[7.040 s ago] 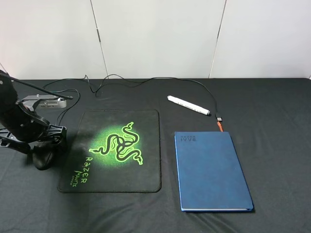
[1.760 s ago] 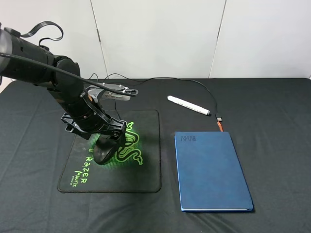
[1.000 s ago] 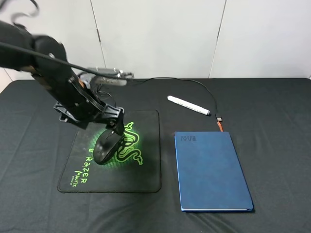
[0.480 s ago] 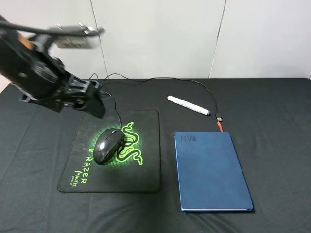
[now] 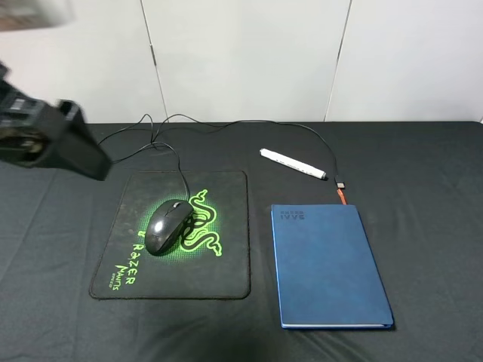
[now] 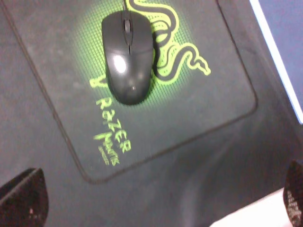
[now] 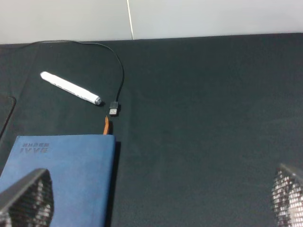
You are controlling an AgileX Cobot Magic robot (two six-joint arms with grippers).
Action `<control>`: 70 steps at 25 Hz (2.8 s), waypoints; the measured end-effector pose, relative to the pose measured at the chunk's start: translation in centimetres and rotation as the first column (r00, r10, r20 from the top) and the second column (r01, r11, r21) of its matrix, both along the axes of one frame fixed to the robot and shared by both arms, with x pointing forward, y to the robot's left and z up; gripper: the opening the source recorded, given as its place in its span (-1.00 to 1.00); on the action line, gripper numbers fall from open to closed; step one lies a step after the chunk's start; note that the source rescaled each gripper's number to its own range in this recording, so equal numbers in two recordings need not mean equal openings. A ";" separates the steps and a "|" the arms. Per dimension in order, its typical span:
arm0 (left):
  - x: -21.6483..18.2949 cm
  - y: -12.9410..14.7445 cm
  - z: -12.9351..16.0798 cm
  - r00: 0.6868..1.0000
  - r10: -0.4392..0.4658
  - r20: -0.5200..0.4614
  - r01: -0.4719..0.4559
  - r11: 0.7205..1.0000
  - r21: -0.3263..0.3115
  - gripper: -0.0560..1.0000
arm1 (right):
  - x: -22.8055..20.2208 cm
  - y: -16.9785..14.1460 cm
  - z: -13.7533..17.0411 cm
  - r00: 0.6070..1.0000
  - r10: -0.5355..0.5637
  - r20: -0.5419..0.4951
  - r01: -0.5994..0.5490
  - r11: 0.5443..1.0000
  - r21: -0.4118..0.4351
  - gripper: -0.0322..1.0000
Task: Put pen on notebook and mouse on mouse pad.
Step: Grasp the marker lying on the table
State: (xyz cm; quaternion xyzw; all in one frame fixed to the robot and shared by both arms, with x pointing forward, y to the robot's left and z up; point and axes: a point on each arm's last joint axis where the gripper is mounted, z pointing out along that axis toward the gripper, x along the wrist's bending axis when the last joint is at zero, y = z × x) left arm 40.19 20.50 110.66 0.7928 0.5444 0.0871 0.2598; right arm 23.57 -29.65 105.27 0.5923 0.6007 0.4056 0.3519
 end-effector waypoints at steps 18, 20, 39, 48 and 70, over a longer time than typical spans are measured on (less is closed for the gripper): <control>-9.9 5.1 4.6 0.981 0.006 0.192 0.020 0.991 -0.130 1.00 | 0.0 0.0 0.0 1.000 0.000 0.000 0.000 1.000 0.000 1.00; -11.2 5.8 5.0 0.970 -0.006 0.245 0.044 0.988 -0.150 1.00 | 0.0 0.0 0.0 1.000 0.000 0.000 0.000 1.000 0.000 1.00; -13.8 7.4 -1.3 0.956 -0.072 0.284 0.079 0.997 -0.013 1.00 | 0.0 0.0 0.0 1.000 0.000 0.000 0.000 1.000 0.000 1.00; -15.2 8.6 -5.8 0.904 0.088 0.418 -0.090 0.996 -0.015 1.00 | 0.0 0.0 0.0 1.000 0.000 0.000 0.000 1.000 0.000 1.00; -16.7 9.2 -6.0 0.823 0.142 0.550 -0.168 0.986 -0.003 1.00 | 0.0 0.0 0.0 1.000 0.000 0.000 0.000 1.000 0.000 1.00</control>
